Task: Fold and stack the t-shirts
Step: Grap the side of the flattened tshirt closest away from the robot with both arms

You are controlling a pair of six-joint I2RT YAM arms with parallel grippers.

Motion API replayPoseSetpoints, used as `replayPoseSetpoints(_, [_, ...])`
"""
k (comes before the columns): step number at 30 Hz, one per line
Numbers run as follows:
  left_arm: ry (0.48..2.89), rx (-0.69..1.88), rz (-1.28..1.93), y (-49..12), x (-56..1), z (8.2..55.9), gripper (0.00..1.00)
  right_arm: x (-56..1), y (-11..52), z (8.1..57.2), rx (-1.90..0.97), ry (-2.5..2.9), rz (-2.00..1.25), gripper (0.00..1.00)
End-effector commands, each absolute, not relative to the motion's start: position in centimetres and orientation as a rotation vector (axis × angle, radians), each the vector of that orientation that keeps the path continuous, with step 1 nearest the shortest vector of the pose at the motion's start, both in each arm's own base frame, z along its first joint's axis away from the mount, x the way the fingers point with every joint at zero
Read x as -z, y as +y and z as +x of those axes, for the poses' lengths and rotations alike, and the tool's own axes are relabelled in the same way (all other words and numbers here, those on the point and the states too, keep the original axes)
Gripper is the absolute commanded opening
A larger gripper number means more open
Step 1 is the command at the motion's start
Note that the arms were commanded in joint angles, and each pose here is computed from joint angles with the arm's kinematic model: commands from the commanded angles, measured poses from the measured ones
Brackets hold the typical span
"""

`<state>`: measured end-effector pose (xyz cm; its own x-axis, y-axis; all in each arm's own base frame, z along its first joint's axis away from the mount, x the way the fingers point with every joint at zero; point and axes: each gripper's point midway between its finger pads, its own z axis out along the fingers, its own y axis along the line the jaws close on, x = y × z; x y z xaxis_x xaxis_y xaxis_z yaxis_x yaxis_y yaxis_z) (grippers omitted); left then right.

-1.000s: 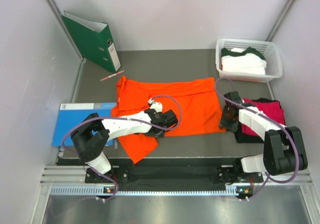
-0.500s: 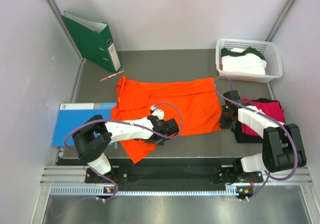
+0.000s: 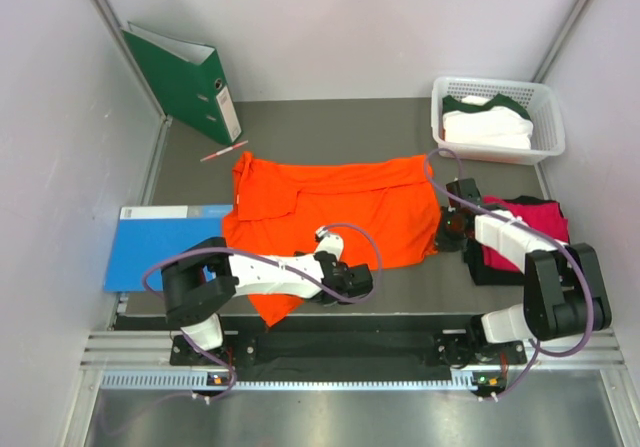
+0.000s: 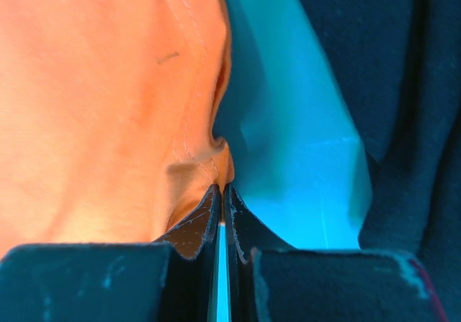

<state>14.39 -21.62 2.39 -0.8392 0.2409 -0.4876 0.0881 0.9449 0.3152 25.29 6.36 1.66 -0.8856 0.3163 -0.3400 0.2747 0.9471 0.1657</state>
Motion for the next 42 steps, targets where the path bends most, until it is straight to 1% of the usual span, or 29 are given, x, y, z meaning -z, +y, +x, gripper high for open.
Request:
replayPoseSetpoints(1, [2.659, -0.564, 0.224, -18.5, 1.4, 11.7, 0.67, -0.6, 7.1, 26.2, -0.185, 2.712, 0.389, 0.00])
replayPoseSetpoints(5, [2.681, -0.616, 0.212, -17.2, 2.1, 10.8, 0.53, -0.6, 7.1, 26.3, -0.186, 2.711, 0.380, 0.00])
replayPoseSetpoints(8, [2.679, -0.670, 0.182, -15.6, 2.3, 10.3, 0.49, -0.6, 7.5, 26.3, -0.218, 2.712, 0.376, 0.00])
replayPoseSetpoints(11, [2.669, -0.710, 0.148, -14.4, 2.1, 10.0, 0.47, -0.7, 7.6, 26.4, -0.231, 2.706, 0.374, 0.00])
replayPoseSetpoints(14, [2.664, -0.732, 0.119, -14.0, 2.0, 9.8, 0.33, -0.9, 7.9, 26.6, -0.249, 2.700, 0.364, 0.00])
replayPoseSetpoints(15, [2.664, -0.748, 0.118, -13.9, 1.8, 9.8, 0.14, -0.9, 7.9, 26.5, -0.251, 2.699, 0.363, 0.00])
replayPoseSetpoints(16, [2.661, -0.761, 0.116, -14.0, 1.8, 9.8, 0.00, -1.1, 7.9, 26.6, -0.254, 2.693, 0.362, 0.00])
replayPoseSetpoints(21, [2.593, -0.884, 0.119, -13.8, -0.1, 10.7, 0.00, -2.1, 8.4, 26.7, -0.299, 2.668, 0.347, 0.00])
replayPoseSetpoints(22, [2.563, -0.917, 0.131, -13.9, -1.1, 11.1, 0.00, -2.5, 8.5, 26.8, -0.310, 2.653, 0.347, 0.00])
replayPoseSetpoints(28, [2.481, -0.968, 0.147, -14.8, -3.5, 12.6, 0.00, -5.1, 8.8, 27.7, -0.352, 2.579, 0.327, 0.00])
replayPoseSetpoints(32, [2.384, -1.070, 0.178, -14.4, -6.0, 13.7, 0.00, -6.1, 9.0, 28.3, -0.360, 2.551, 0.307, 0.00])
replayPoseSetpoints(42, [2.442, -0.923, 0.188, -16.7, -8.1, 14.5, 0.00, -7.0, 9.9, 29.5, -0.418, 2.543, 0.280, 0.00])
